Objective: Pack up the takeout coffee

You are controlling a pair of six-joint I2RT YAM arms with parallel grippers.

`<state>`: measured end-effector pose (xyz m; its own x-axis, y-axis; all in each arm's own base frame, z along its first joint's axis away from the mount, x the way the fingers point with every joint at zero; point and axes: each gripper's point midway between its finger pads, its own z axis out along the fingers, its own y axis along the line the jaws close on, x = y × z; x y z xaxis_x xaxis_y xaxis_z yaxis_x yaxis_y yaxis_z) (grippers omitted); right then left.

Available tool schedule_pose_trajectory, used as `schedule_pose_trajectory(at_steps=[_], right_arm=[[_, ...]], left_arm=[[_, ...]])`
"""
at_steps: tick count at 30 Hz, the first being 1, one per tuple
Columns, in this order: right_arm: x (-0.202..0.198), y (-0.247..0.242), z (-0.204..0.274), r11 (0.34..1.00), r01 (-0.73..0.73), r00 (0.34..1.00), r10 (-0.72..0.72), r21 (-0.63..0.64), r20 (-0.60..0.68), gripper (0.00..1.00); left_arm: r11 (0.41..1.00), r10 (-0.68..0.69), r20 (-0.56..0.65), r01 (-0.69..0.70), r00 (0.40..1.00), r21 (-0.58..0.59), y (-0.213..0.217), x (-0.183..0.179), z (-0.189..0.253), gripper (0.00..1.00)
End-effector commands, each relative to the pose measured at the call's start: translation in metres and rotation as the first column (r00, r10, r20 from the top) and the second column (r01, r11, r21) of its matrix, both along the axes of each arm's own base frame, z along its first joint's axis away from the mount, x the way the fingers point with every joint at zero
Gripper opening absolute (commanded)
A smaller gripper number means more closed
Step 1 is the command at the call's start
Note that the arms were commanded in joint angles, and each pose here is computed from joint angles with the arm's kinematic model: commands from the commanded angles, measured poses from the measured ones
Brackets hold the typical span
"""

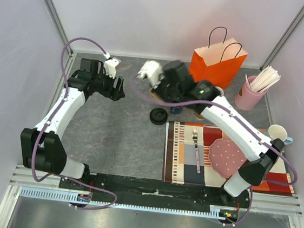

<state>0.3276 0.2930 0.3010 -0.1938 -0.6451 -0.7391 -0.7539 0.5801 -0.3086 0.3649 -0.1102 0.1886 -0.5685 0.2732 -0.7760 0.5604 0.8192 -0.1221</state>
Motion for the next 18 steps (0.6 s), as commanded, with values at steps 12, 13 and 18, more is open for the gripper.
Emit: schedule_pose_trajectory(at_steps=[12, 13, 18], right_arm=[[-0.100, 0.134, -0.145, 0.796, -0.589, 0.791, 0.531, -0.142, -0.305, 0.00], [-0.099, 0.134, -0.149, 0.797, -0.584, 0.795, 0.523, -0.153, -0.308, 0.00], [-0.098, 0.137, -0.171, 0.798, -0.579, 0.793, 0.506, -0.166, -0.339, 0.00]], left_arm=[[0.970, 0.237, 0.031, -0.239, 0.971, 0.051, 0.090, 0.013, 0.007, 0.79], [0.971, 0.235, 0.025, -0.236, 0.972, 0.050, 0.090, 0.012, 0.004, 0.79], [0.974, 0.224, 0.017, -0.224, 0.974, 0.038, 0.087, 0.012, 0.003, 0.79]])
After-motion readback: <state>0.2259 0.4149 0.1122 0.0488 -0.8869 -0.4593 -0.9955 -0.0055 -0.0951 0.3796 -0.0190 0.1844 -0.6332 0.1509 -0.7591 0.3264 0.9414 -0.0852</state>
